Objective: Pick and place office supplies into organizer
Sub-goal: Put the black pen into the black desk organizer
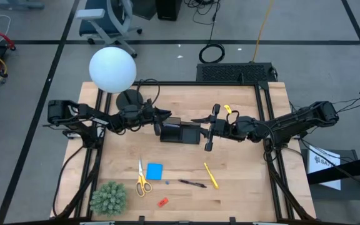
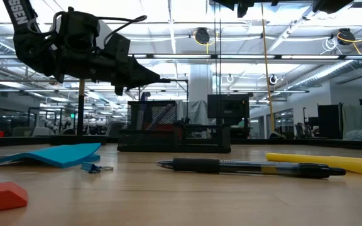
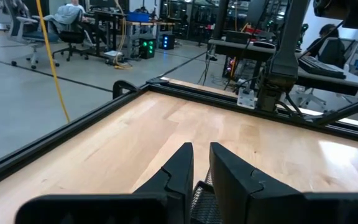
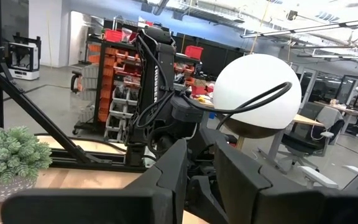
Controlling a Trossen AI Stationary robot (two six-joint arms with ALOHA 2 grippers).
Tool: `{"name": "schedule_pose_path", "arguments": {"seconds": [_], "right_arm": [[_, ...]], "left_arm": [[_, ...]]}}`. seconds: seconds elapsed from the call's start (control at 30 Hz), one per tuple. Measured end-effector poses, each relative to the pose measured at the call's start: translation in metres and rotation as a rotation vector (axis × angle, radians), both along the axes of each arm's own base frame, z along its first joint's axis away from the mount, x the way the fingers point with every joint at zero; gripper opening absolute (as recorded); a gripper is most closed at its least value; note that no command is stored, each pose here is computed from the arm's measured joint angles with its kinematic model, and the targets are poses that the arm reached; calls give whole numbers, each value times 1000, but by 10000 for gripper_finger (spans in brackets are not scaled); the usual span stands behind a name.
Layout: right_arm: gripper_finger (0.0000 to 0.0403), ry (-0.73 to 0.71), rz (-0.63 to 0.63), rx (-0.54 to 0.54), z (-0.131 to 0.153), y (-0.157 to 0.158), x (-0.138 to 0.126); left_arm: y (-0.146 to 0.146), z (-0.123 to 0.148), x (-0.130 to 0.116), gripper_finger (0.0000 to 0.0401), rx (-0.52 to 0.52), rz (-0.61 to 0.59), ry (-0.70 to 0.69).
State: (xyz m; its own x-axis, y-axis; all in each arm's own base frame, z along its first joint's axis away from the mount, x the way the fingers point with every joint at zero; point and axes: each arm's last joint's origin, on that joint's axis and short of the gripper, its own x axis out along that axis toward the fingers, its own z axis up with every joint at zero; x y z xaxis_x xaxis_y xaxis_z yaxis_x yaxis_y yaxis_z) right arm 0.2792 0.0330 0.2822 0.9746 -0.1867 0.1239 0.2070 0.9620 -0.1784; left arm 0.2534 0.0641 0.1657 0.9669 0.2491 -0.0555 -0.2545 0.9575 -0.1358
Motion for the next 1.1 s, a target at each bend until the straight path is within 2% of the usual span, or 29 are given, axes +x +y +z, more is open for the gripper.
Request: {"name": "schedule_pose_path", "arguments": {"seconds": [0.37,0.57,1.1], "right_arm": [[73,7,-5,-38,0,0,0],[73,9,-6,-49,0,0,0],[73,40,-6,-60,-3,0,0]], "left_arm": [[-1,8,-2,62,29,-11,-29],[-12,25,-5,63,75,-96,-86],[-44,60,-18,63,170,-204,-219]]}}
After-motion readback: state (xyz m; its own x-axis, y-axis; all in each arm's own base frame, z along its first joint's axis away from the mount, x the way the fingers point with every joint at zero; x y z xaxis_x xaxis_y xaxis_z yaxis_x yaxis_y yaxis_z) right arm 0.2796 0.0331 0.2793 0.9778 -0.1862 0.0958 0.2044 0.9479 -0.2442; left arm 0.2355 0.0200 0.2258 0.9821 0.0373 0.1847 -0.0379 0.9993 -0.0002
